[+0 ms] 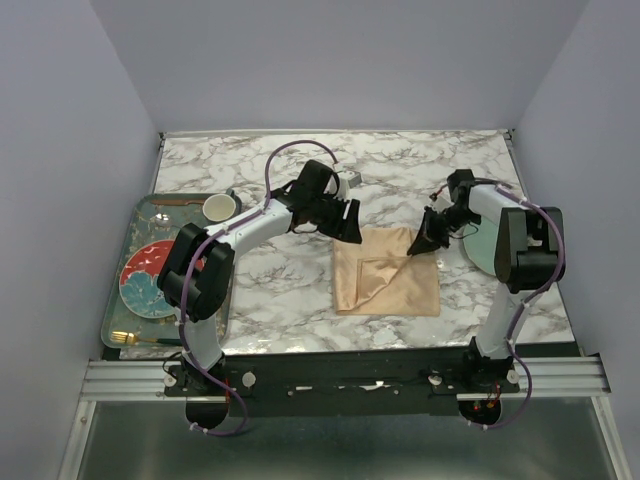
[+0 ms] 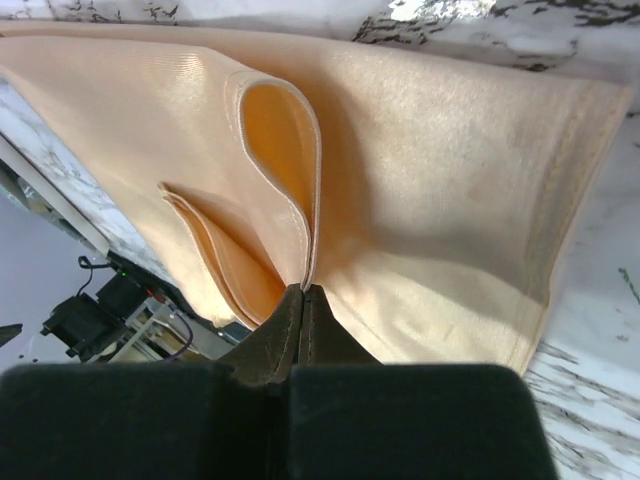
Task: Fold the napkin into a case and place the utensils inside
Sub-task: Smooth out the square-folded napkin at the center of the board.
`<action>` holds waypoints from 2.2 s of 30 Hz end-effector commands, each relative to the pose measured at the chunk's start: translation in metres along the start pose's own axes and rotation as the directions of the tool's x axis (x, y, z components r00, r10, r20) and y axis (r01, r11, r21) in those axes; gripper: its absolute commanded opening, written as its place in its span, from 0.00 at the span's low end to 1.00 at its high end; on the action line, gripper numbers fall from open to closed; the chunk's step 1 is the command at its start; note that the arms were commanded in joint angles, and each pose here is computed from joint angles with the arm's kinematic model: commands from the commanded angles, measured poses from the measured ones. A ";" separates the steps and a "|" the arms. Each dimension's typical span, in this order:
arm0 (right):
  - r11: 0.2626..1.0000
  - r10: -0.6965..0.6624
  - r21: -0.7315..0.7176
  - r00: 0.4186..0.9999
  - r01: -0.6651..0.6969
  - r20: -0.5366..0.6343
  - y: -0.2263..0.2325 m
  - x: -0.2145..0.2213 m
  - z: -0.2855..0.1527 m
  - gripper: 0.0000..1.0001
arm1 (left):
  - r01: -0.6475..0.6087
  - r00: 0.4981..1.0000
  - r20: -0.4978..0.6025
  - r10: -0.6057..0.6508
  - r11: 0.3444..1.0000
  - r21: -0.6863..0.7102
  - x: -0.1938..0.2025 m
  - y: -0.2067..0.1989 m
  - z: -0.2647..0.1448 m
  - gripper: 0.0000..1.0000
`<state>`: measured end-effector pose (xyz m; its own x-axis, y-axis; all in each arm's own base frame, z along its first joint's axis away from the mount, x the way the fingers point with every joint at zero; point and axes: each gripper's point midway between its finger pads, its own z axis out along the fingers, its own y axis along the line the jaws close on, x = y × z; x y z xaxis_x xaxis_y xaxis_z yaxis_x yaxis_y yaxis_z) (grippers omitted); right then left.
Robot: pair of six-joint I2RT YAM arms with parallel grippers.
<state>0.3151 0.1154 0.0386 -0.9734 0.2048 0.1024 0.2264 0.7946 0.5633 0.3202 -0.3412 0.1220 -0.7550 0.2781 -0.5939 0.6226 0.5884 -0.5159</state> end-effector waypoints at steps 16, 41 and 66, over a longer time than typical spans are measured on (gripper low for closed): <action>0.992 0.022 0.120 0.999 -0.027 0.049 -0.034 0.004 -0.032 0.01 | 0.007 0.999 0.032 -0.006 1.000 -0.009 -0.001 0.001 -0.006 0.65; 0.980 0.015 0.200 0.999 -0.024 0.045 -0.056 0.003 -0.036 0.01 | 0.007 1.000 -0.003 -0.007 1.000 0.001 0.013 0.004 -0.003 0.65; 0.972 0.043 0.230 0.999 -0.043 0.003 -0.071 -0.002 -0.020 0.01 | -0.036 0.993 -0.108 0.044 0.997 0.071 0.027 -0.028 0.089 0.63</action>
<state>0.2972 0.0535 0.0190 -0.9626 0.2424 0.1213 0.2706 0.8844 0.3802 0.2924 -0.4071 0.0663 -0.7575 0.3812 -0.5300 0.6492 0.5262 -0.5492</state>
